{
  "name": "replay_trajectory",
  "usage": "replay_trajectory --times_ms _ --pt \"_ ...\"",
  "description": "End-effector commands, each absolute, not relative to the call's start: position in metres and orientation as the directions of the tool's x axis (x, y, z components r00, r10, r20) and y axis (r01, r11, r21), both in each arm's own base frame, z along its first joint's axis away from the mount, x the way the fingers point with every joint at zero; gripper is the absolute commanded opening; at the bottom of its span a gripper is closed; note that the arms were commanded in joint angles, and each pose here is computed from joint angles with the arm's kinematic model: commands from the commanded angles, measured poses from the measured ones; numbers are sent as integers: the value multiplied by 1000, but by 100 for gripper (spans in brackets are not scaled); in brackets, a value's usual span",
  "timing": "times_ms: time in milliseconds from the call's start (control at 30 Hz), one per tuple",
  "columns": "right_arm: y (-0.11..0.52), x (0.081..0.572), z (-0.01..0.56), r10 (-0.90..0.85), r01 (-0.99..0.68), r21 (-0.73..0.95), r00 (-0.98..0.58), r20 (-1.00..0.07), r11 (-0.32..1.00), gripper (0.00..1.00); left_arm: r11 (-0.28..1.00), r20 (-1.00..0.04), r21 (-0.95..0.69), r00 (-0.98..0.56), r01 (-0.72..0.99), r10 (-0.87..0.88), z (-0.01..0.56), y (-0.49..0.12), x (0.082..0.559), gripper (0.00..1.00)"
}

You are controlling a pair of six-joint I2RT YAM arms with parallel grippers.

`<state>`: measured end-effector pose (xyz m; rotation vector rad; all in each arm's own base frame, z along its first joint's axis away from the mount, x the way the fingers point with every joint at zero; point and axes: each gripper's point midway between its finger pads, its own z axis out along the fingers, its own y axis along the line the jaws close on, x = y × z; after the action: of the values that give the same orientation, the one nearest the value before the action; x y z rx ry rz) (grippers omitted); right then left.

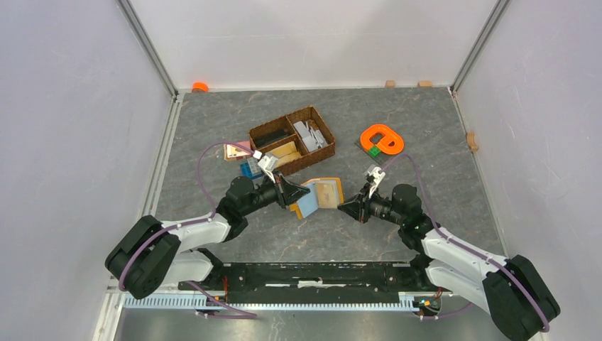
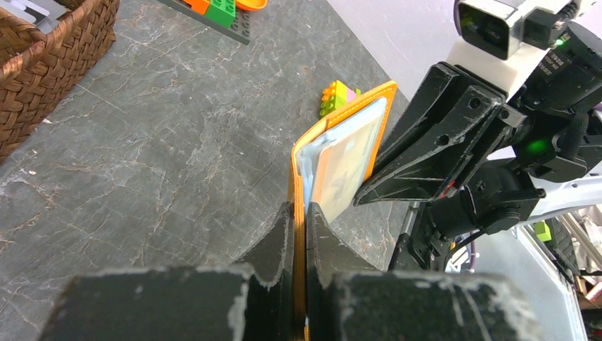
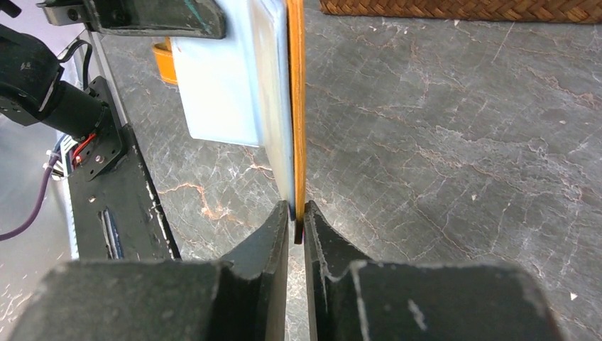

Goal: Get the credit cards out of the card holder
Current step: Remove the credit card from the card holder.

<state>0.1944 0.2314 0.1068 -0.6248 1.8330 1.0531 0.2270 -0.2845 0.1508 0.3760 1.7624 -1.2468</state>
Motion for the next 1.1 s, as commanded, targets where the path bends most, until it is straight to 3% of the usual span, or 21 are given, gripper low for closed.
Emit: replay_trajectory --times_ms 0,400,833,1067 --pt "238 201 135 33 -807 331 -362 -931 489 17 427 -816 -576 -519 697 -254 160 -288 230 2" --pt "251 196 138 7 -835 300 -335 -942 461 13 323 -793 -606 -582 727 -178 155 -310 223 2" --pt "266 173 149 13 -897 301 -314 -949 324 12 370 -783 -614 -599 697 -170 143 -311 234 2" --pt "264 180 145 6 -882 303 -323 -946 361 10 352 -778 -621 -605 700 -169 143 -314 233 2"
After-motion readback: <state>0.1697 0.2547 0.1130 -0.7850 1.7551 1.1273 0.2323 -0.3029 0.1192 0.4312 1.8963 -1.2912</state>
